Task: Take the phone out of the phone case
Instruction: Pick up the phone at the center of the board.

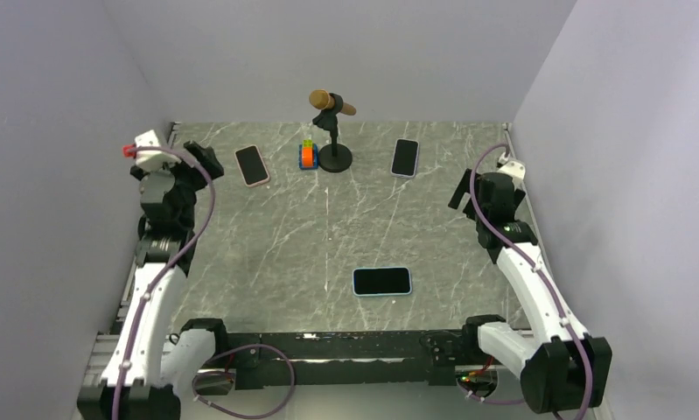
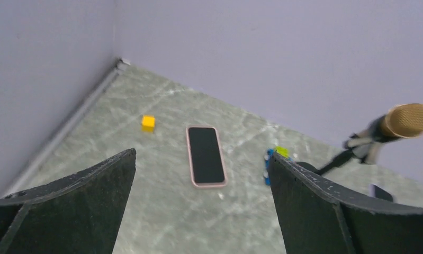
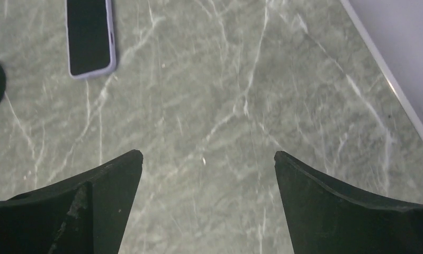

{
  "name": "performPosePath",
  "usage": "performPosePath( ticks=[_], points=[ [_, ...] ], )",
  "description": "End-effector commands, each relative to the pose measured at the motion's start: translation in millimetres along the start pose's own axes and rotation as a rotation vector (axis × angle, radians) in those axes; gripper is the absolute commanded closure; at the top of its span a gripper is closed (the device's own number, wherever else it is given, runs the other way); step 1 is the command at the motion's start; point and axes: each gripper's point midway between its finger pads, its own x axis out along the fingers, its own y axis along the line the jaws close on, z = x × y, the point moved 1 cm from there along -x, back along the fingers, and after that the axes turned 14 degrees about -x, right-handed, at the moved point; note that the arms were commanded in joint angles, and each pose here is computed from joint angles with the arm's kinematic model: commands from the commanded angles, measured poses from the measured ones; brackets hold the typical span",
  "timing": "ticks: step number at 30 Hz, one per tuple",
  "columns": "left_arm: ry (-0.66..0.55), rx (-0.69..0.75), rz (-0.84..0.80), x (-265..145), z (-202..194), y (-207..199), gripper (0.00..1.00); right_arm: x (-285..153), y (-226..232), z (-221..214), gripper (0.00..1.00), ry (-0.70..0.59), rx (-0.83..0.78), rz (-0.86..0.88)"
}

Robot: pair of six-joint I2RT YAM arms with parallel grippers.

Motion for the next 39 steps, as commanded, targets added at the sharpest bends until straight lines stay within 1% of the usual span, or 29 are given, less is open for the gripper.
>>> performPosePath(
  ticks=[1,3,4,5,8,9,11,13,16,19,21,23,25,29,30,32,34,36,38,39],
  points=[
    [0.24,-0.233,0.171,-48.3,-59.5,30.9,0.01,-27.6,-1.3,-19.1,0.0,0.053,0.011,0.048],
    [0.277,-0.188,0.026,-55.8,-64.5,14.2,0.01,-42.3,34.0,-22.6,0.0,0.074,-0.062,0.297],
    [0.306,-0.168,-0.025,-59.3,-69.1,7.7,0.01,-46.7,44.1,-26.9,0.0,0.106,-0.05,0.359],
    [0.336,-0.162,-0.035,-62.0,-74.6,6.6,0.01,-47.6,51.0,-35.9,0.0,0.178,-0.013,0.386],
    [0.503,-0.152,-0.096,-69.4,-101.7,-3.0,0.01,-49.7,72.2,-73.7,0.0,0.415,0.079,0.466],
    [0.559,-0.157,-0.109,-72.0,-111.0,-5.3,0.01,-50.8,78.0,-85.7,0.0,0.465,0.104,0.492],
    [0.668,-0.158,-0.175,-83.0,-131.1,-19.0,0.01,-54.8,86.2,-103.5,0.0,0.522,0.14,0.535],
    [0.75,-0.143,-0.244,-97.4,-150.6,-34.8,0.01,-57.8,87.4,-120.5,0.0,0.563,0.148,0.55],
    [0.853,-0.102,-0.328,-128.2,-182.0,-59.7,0.01,-64.7,87.7,-149.7,0.0,0.671,0.121,0.561],
    [0.934,-0.124,-0.448,-163.5,-205.0,-89.7,0.01,-76.2,97.7,-167.1,0.0,0.734,0.124,0.583],
    [0.955,-0.148,-0.504,-179.4,-214.6,-103.2,0.01,-81.4,108.4,-175.4,0.01,0.754,0.145,0.619],
    [0.966,-0.154,-0.527,-189.0,-223.5,-112.1,0.01,-88.1,120.3,-191.1,0.02,0.809,0.156,0.659],
    [0.98,-0.144,-0.534,-195.1,-230.5,-119.3,0.01,-93.4,132.1,-203.9,0.02,0.838,0.139,0.681],
    [1.002,-0.135,-0.53,-203.2,-238.8,-129.3,0.01,-107.3,156.7,-213.0,0.02,0.837,0.092,0.706],
    [0.997,-0.141,-0.519,-202.5,-238.9,-129.7,0.01,-116.3,167.0,-214.4,0.02,0.84,0.075,0.728],
    [0.972,-0.149,-0.484,-199.7,-236.4,-126.4,0.01,-129.7,186.5,-215.3,0.02,0.841,0.08,0.781],
    [0.932,-0.152,-0.405,-193.1,-230.5,-115.5,0.01,-149.1,214.1,-212.2,0.02,0.833,0.096,0.892],
    [0.873,-0.151,-0.334,-185.8,-220.7,-104.0,0.01,-171.0,240.8,-206.0,0.01,0.833,0.079,1.01],
    [0.818,-0.154,-0.256,-180.6,-211.4,-88.7,0.01,-183.9,256.1,-202.2,0.0,0.819,-0.011,1.08],
    [0.779,-0.161,-0.225,-178.3,-203.5,-81.3,0.01,-179.5,256.8,-200.4,0.0,0.785,-0.081,1.053]
  ],
)
